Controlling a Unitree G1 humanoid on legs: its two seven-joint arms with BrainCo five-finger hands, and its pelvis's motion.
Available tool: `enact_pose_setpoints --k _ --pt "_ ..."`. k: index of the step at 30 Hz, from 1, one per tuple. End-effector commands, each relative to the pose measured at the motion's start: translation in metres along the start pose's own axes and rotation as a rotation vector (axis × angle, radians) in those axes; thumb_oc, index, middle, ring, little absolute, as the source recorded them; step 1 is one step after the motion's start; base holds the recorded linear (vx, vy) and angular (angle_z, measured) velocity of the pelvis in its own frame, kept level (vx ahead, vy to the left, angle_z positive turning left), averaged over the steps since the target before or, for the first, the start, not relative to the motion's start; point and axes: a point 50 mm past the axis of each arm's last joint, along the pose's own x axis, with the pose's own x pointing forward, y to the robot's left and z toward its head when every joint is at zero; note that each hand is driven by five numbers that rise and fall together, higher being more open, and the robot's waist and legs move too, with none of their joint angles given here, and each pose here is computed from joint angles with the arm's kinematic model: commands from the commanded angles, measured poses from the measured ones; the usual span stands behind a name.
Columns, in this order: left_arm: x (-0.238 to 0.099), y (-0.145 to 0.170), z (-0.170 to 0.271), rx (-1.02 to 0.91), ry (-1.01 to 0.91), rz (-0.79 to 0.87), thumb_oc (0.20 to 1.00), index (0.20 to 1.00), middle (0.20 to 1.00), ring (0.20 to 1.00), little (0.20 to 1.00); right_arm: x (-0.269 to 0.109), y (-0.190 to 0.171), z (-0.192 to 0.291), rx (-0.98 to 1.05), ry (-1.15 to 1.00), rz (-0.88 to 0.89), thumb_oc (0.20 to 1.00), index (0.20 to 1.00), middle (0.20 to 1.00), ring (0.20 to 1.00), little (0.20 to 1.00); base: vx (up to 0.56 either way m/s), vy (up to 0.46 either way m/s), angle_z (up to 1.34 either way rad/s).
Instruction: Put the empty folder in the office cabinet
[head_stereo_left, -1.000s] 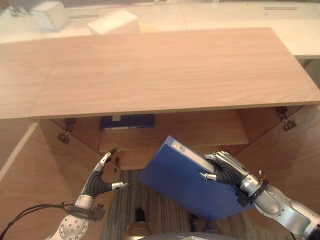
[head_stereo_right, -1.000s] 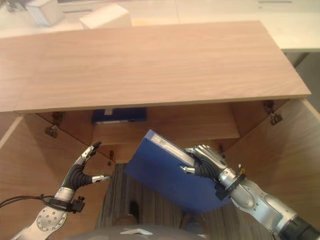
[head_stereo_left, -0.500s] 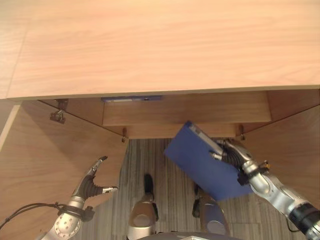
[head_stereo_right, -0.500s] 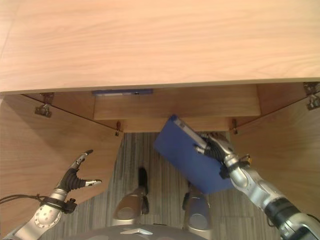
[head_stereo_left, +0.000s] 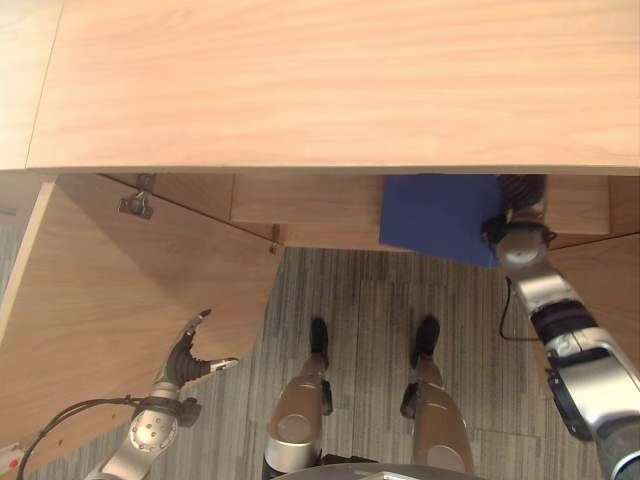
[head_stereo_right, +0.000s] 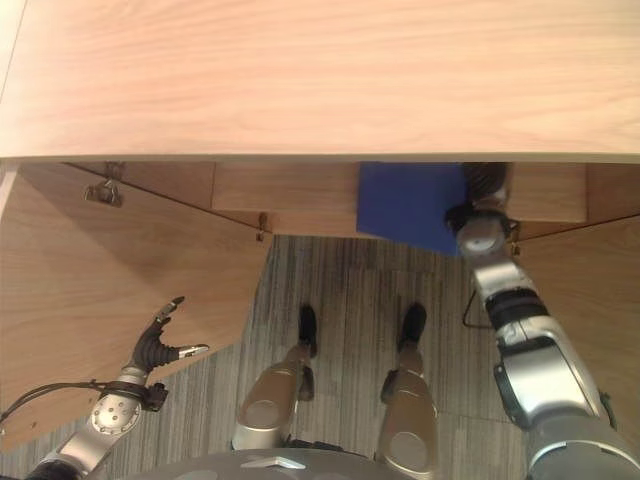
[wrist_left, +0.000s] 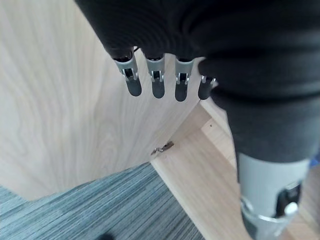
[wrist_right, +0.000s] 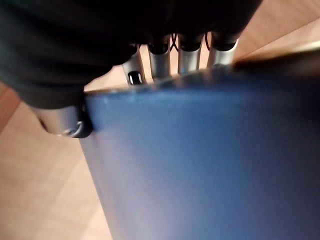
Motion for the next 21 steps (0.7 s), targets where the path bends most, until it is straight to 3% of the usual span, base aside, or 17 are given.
enact_pose_setpoints --k 1,5,6,10,14,21 --pt "-0.006 0.001 -0.007 0.010 0.030 -0.014 1.000 1.000 1.000 1.000 1.000 0.017 -0.020 0.020 0.213 -0.026 -0.195 0.200 0.200 0.200 0.200 0.200 0.01 0.006 -0.03" --pt "0.004 -0.004 -0.003 0.013 0.029 -0.017 1.000 1.000 1.000 1.000 1.000 0.034 -0.037 0.020 0.344 0.078 -0.334 0.200 0.200 0.200 0.200 0.200 -0.01 0.031 -0.01" --pt "0.008 -0.008 -0.002 0.022 0.028 -0.028 0.959 0.959 0.959 0.959 0.959 0.038 -0.045 0.016 0.394 0.131 -0.399 0.200 0.200 0.200 0.200 0.200 -0.01 0.105 0.04" --pt "0.015 -0.010 0.004 0.046 0.008 -0.048 0.931 0.931 0.931 0.931 0.931 0.040 -0.070 0.008 0.453 0.206 -0.511 0.200 0.200 0.200 0.200 0.200 -0.02 0.106 0.12" --pt "0.028 0.003 0.019 0.098 -0.047 -0.046 0.922 0.922 0.922 0.922 0.922 0.052 -0.098 0.025 0.507 0.208 -0.579 0.200 0.200 0.200 0.200 0.200 -0.05 0.179 0.24" --pt "0.046 0.009 0.033 0.170 -0.083 -0.056 0.871 0.871 0.871 0.871 0.871 0.054 -0.087 0.028 0.727 0.251 -0.664 0.200 0.200 0.200 0.200 0.200 0.16 -0.027 0.17"
